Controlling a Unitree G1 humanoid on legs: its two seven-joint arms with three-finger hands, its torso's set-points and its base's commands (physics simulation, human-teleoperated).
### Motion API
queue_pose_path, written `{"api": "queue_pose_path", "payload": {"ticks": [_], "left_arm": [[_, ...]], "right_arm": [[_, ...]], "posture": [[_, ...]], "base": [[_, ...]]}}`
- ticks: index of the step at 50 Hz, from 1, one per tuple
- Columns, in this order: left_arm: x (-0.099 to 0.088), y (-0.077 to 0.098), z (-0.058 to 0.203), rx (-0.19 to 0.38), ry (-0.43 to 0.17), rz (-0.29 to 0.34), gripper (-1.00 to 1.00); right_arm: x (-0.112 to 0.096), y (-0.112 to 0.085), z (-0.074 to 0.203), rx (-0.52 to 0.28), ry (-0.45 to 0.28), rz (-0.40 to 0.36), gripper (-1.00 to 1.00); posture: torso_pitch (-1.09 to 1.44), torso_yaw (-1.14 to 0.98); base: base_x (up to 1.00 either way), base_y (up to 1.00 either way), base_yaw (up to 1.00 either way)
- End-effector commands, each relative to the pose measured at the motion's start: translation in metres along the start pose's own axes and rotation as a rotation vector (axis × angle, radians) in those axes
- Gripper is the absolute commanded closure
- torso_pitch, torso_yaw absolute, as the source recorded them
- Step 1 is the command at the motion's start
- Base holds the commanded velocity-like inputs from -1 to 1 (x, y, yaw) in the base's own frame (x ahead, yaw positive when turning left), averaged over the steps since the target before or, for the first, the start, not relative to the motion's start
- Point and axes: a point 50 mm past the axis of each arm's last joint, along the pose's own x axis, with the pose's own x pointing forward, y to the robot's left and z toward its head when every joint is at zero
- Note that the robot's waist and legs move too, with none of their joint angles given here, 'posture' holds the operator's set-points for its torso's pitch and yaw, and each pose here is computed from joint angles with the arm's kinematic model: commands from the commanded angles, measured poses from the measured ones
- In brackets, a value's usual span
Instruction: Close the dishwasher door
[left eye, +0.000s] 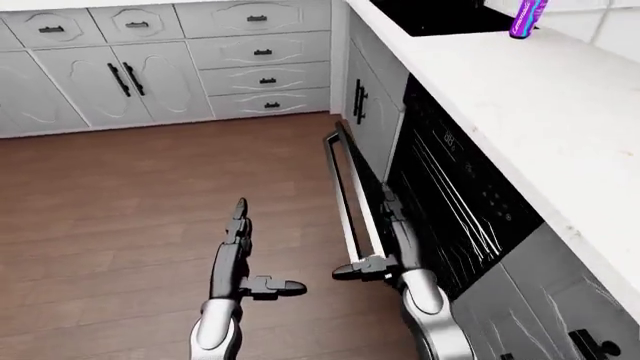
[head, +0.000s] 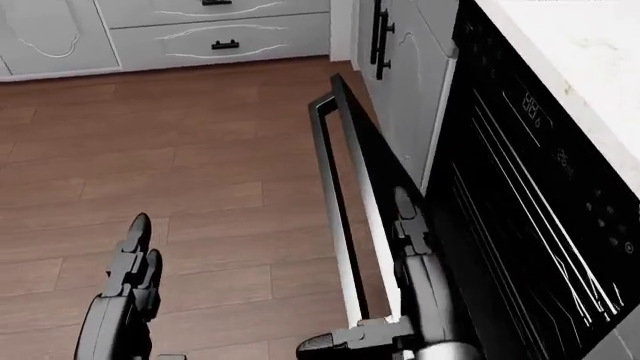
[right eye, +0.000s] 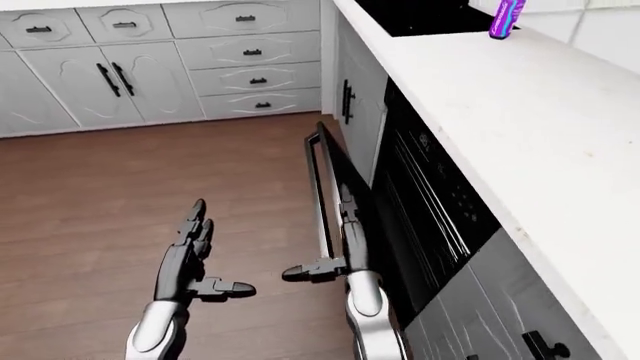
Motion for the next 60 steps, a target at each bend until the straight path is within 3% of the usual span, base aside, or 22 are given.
{"api": "queue_pose_path", "payload": {"ticks": [1, 5, 15, 19, 48, 60], "left_arm": [[0.002, 0.005, 0.016, 0.008, -0.081, 0.02, -1.0], [0.002, 0.006, 0.016, 0.0, -0.078, 0.02, -1.0], [-0.001, 0.006, 0.019, -0.013, -0.079, 0.002, -1.0], [-0.002, 0.005, 0.019, -0.013, -0.083, -0.005, -1.0], [-0.005, 0.004, 0.022, -0.021, -0.097, -0.025, -1.0], [-0.005, 0.004, 0.022, -0.021, -0.101, -0.028, -1.0]], "right_arm": [[0.004, 0.009, 0.015, 0.003, -0.072, 0.028, -1.0], [0.012, 0.024, 0.02, -0.005, -0.063, 0.073, -1.0], [0.028, 0.06, 0.003, -0.014, -0.024, 0.185, -1.0], [0.033, 0.066, -0.002, -0.016, -0.011, 0.206, -1.0], [0.069, 0.057, -0.056, 0.025, 0.1, 0.209, -1.0], [0.071, 0.064, -0.064, 0.033, 0.134, 0.241, -1.0]], "posture": [[0.0, 0.0], [0.0, 0.0], [0.01, 0.0], [0.04, 0.0], [0.32, 0.0], [0.44, 0.0]], "base": [[0.0, 0.0, 0.0], [0.0, 0.0, 0.0], [0.0, 0.0, 0.0], [0.0, 0.0, 0.0], [0.0, 0.0, 0.0], [0.0, 0.0, 0.0]]}}
